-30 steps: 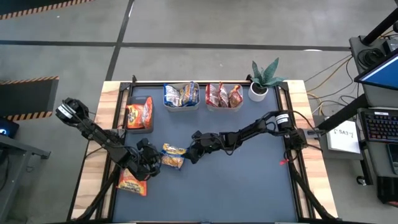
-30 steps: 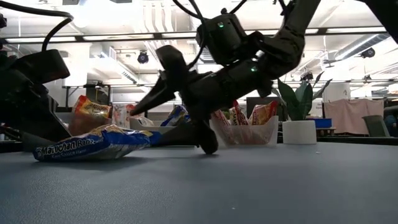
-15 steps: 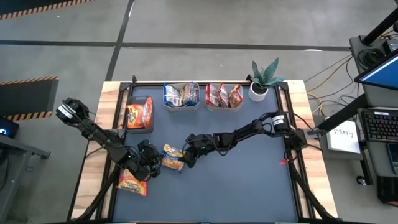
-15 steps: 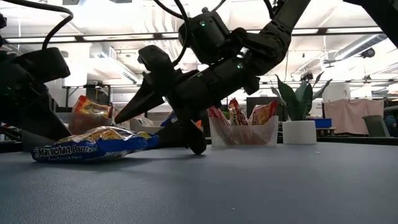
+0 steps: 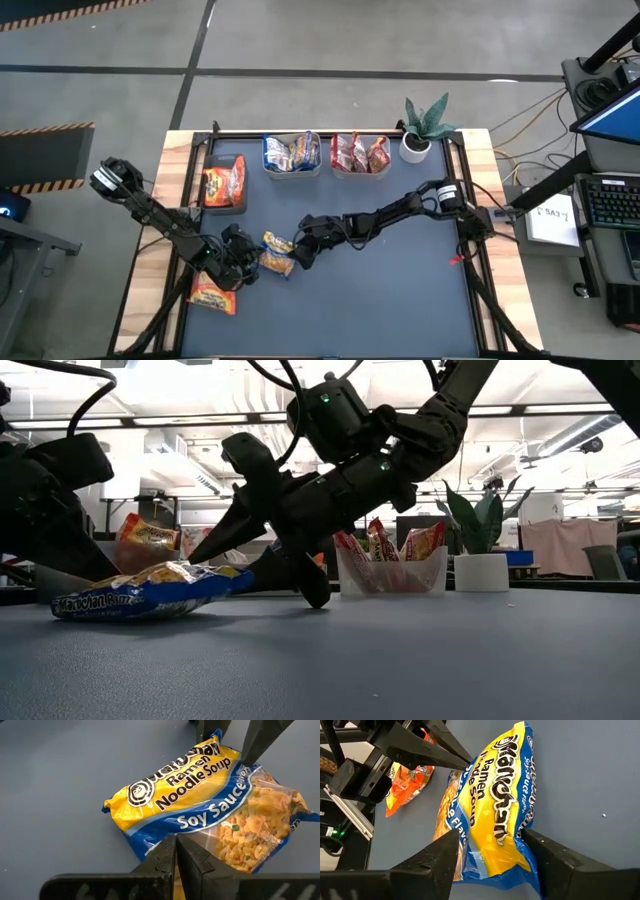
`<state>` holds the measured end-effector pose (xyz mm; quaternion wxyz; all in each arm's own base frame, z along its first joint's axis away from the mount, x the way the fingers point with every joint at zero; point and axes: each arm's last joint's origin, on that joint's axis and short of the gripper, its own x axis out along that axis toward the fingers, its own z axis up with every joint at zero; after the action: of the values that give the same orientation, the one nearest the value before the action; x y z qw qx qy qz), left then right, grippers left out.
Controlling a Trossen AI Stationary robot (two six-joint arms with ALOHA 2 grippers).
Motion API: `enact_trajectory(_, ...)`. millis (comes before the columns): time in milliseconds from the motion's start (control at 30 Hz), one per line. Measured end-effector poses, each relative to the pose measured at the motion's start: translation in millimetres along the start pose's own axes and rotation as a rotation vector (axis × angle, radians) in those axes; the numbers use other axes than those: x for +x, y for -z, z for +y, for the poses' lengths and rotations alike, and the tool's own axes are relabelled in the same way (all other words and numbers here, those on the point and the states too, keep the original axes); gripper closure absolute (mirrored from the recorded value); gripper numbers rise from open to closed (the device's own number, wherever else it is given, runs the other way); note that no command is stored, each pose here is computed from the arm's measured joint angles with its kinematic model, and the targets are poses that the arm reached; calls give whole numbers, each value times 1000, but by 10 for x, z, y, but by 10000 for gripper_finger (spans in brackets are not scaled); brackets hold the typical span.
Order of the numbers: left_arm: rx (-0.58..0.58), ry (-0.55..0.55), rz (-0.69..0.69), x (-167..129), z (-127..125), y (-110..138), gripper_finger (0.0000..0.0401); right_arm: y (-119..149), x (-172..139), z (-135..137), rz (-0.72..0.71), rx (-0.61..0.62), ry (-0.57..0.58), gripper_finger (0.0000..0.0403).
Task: Sort Maruchan noodles
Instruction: Put the blue noodle pack into the gray bin
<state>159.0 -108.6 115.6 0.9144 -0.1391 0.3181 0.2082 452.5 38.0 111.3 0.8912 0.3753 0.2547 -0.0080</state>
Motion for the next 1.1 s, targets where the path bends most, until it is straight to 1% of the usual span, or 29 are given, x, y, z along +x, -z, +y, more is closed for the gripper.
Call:
enact_trajectory(167, -1, 1, 0, 0, -2, -2, 401, -5, -1, -7, 0, -21, 1, 239)
enact_trajectory(400, -3, 3, -2, -2, -10, -8, 401, -8, 0, -9, 2, -59, 4, 304)
enact_trajectory(567, 8, 13, -8, -13, -53, -45, 401, -12, -1, -17, 2, -119, 9, 352)
enact_trajectory(667, 31, 20, -13, -26, -92, -80, 398, -15, -7, -15, 3, -171, 14, 374)
enact_trajectory(833, 53, 9, -9, -48, -133, -129, 380, -59, -59, 36, 5, -285, 17, 384)
enact_trajectory(967, 65, -8, -8, -78, -178, -190, 353, -94, -113, 81, 11, -361, 26, 385)
enact_trajectory(1100, 87, -35, -7, -128, -239, -283, 312, -138, -194, 119, 5, -460, 110, 386)
